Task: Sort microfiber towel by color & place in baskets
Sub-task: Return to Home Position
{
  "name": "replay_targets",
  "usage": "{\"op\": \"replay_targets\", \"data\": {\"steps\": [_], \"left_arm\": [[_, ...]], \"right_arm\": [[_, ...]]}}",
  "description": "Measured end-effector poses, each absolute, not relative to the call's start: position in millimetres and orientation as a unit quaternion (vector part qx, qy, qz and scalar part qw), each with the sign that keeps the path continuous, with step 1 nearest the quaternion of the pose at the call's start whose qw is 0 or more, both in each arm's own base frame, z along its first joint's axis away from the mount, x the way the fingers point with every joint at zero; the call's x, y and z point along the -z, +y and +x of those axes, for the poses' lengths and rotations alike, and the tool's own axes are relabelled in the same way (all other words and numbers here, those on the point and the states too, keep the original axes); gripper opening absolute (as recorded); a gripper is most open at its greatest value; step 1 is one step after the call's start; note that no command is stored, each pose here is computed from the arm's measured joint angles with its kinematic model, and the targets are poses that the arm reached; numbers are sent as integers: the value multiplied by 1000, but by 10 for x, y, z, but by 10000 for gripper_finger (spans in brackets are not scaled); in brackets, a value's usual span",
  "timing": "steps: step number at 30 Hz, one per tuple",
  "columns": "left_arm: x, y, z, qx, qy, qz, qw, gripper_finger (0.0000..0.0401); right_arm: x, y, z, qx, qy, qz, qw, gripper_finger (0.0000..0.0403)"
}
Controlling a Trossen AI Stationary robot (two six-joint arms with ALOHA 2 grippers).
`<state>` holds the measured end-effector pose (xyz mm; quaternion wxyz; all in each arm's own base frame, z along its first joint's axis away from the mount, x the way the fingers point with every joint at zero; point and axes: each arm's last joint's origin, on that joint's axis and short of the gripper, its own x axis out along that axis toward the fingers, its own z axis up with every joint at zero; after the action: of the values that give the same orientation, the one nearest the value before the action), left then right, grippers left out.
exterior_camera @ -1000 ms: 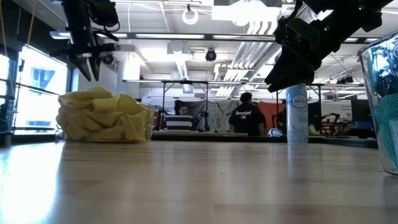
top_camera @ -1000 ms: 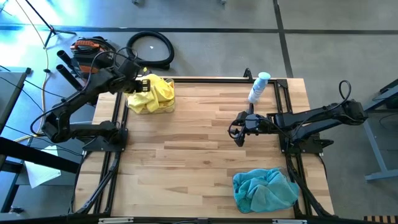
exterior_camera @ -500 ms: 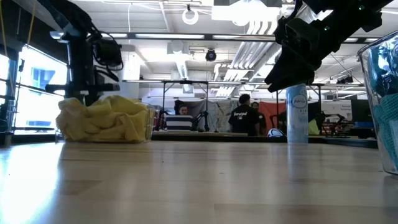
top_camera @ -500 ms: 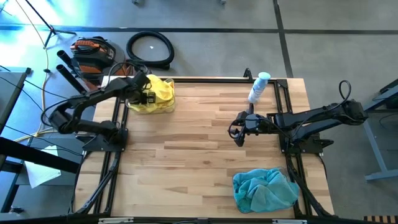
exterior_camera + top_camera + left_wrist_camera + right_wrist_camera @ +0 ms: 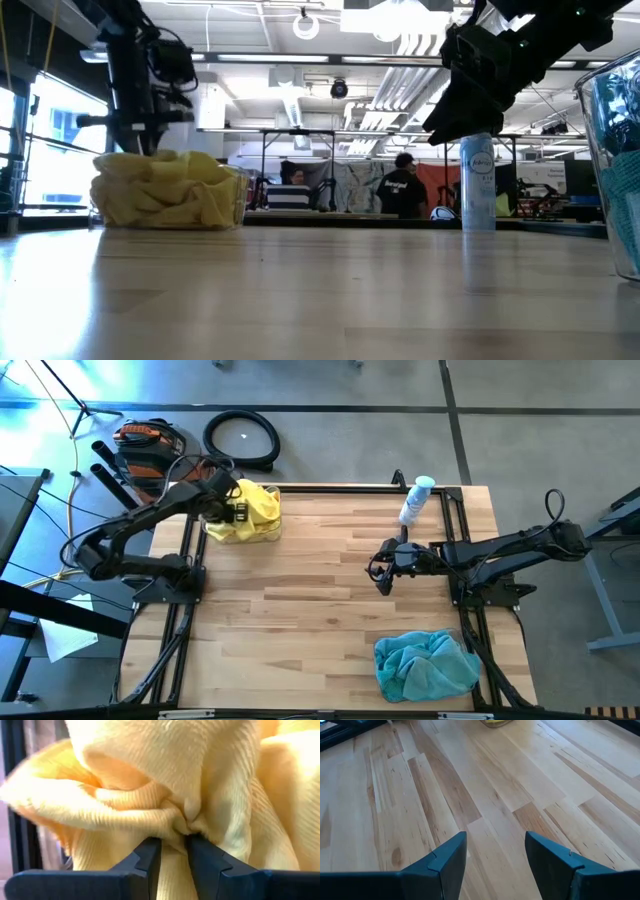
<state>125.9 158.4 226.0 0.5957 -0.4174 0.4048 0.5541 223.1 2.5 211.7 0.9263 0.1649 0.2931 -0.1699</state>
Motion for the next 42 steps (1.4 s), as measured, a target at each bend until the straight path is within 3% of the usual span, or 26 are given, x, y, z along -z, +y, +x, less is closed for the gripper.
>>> {"op": "replay_targets", "data": {"steps": [18, 26, 30, 35, 42], "left_arm": [[-2959, 1073, 1054, -509, 279, -372, 724, 81], [-3139, 810, 1378, -392, 220, -318, 835, 7], [-3243, 654, 1592, -330, 185, -253, 890, 1], [-3312, 377, 1860, -219, 183, -87, 954, 0], [-3200, 97, 2111, -125, 220, 35, 967, 0]], "right_arm": [[-2105, 24, 2221, 170, 302, 158, 925, 200], [-2093, 16, 2211, 172, 310, 153, 923, 200], [-2093, -1, 2211, 175, 309, 154, 922, 200], [-2087, -29, 2210, 151, 322, 129, 926, 199], [-2082, -99, 2211, 105, 333, 148, 925, 169]]}}
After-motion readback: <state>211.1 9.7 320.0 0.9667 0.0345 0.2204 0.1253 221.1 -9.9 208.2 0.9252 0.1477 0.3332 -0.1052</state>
